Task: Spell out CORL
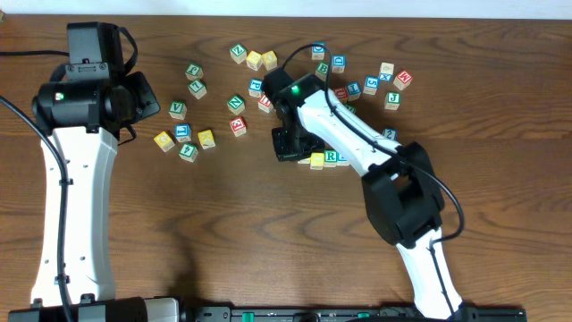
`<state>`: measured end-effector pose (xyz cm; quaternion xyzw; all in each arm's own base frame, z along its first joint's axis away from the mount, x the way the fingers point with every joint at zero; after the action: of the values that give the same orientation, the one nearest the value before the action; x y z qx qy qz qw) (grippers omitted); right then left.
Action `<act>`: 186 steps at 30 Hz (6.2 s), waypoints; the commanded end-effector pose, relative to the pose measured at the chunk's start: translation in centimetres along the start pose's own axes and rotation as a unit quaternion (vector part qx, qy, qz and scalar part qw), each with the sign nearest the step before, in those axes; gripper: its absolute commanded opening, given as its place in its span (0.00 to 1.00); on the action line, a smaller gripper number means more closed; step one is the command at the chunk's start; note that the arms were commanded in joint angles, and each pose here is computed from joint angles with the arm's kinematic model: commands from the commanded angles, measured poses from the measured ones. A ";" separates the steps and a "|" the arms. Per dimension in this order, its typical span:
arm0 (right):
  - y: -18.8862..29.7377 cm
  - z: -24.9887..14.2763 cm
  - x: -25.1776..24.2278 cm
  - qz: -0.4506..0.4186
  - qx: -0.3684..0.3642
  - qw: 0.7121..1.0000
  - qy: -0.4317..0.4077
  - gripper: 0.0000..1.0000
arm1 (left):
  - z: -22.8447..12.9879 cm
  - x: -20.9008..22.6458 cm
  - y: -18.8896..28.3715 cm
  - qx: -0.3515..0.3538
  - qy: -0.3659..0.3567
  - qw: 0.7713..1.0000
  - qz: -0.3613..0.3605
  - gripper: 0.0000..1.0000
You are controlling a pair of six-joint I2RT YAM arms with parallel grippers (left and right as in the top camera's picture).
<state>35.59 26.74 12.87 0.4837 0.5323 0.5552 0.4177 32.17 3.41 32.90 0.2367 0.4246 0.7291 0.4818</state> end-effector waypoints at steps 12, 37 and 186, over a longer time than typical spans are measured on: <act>1.2 -4.2 -1.1 -0.048 0.052 0.998 0.004 0.01 | 0.0 0.1 0.0 0.000 -0.007 1.000 0.003 0.47; -1.8 -3.7 -2.3 -0.119 -0.009 0.992 -0.040 0.01 | 0.0 0.1 0.0 0.000 -0.007 1.000 0.003 0.47; 1.7 -6.5 -10.1 -0.066 -0.090 0.985 -0.131 0.03 | 0.0 0.0 -0.6 0.007 -0.008 1.000 0.006 0.47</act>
<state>31.37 16.37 14.91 0.4676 0.4501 0.5206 0.5547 32.35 3.43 32.63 0.2400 0.4269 0.7278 0.4800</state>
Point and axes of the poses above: each gripper's point midway between its finger pads, its own y axis back along the fingers, its own x axis along the line the jaws close on, z = x × y, the point moved 9 cm from there along y, back along the fingers
